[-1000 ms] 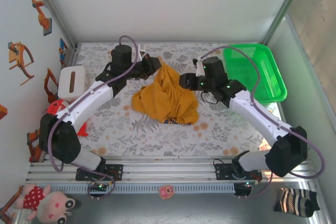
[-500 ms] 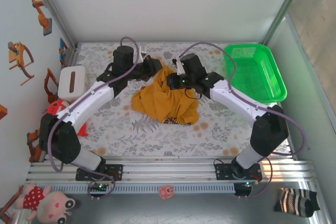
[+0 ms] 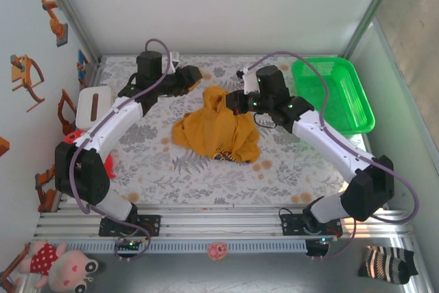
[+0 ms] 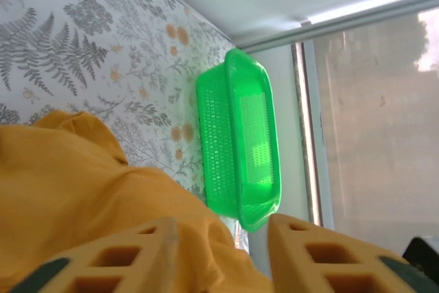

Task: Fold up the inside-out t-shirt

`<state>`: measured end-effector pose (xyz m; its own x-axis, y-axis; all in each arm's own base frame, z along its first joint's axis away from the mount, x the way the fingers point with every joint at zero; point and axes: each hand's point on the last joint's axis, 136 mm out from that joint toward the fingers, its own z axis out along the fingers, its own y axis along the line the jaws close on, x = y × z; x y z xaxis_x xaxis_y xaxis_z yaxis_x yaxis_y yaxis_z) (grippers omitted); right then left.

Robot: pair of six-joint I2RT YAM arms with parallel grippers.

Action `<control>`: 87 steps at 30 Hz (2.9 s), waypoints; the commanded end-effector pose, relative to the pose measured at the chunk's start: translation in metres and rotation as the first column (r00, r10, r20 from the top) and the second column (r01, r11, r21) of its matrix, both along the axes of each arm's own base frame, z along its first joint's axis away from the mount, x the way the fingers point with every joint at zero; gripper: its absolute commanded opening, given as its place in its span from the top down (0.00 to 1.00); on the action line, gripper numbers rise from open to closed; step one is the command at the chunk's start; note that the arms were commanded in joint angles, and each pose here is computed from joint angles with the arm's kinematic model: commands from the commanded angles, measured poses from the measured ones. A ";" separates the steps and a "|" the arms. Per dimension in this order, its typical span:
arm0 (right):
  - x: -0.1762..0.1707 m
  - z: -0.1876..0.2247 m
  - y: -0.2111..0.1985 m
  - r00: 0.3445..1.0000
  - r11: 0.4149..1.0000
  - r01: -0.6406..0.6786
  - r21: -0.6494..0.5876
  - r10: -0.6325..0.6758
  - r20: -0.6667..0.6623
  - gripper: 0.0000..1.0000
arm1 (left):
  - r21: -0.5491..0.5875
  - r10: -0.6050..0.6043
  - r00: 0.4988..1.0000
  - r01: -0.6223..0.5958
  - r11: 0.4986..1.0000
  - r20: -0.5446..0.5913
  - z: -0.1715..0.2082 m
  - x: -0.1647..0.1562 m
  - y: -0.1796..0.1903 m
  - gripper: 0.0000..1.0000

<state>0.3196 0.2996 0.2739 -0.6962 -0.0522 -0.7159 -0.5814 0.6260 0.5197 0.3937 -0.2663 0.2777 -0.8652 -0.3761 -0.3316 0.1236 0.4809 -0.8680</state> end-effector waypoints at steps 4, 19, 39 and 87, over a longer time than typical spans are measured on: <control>0.003 -0.013 -0.003 0.999 1.000 -0.017 0.022 0.018 -0.037 1.00 | 0.007 -0.017 0.999 0.017 1.000 0.045 0.003 -0.025 0.008 0.44; 0.003 -0.023 -0.006 0.998 1.000 0.002 0.025 0.000 -0.069 1.00 | 0.300 -0.082 0.996 0.064 0.952 0.048 -0.075 -0.076 -0.027 0.47; 0.006 -0.029 -0.013 0.996 0.999 0.030 0.027 -0.028 -0.083 1.00 | 0.320 -0.154 0.984 0.119 0.940 0.087 -0.062 -0.042 -0.061 1.00; 0.044 -0.021 -0.005 0.958 0.960 0.277 -0.039 -0.279 -0.062 1.00 | -0.275 0.053 0.993 -0.022 0.961 0.106 0.086 -0.016 0.017 1.00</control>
<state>0.3665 0.3093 0.2495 -0.7361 0.1420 -0.6618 -0.3260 0.7824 0.5306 0.3638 -0.2770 0.3449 -0.8661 -0.4222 -0.2676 0.1758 0.2437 -0.9538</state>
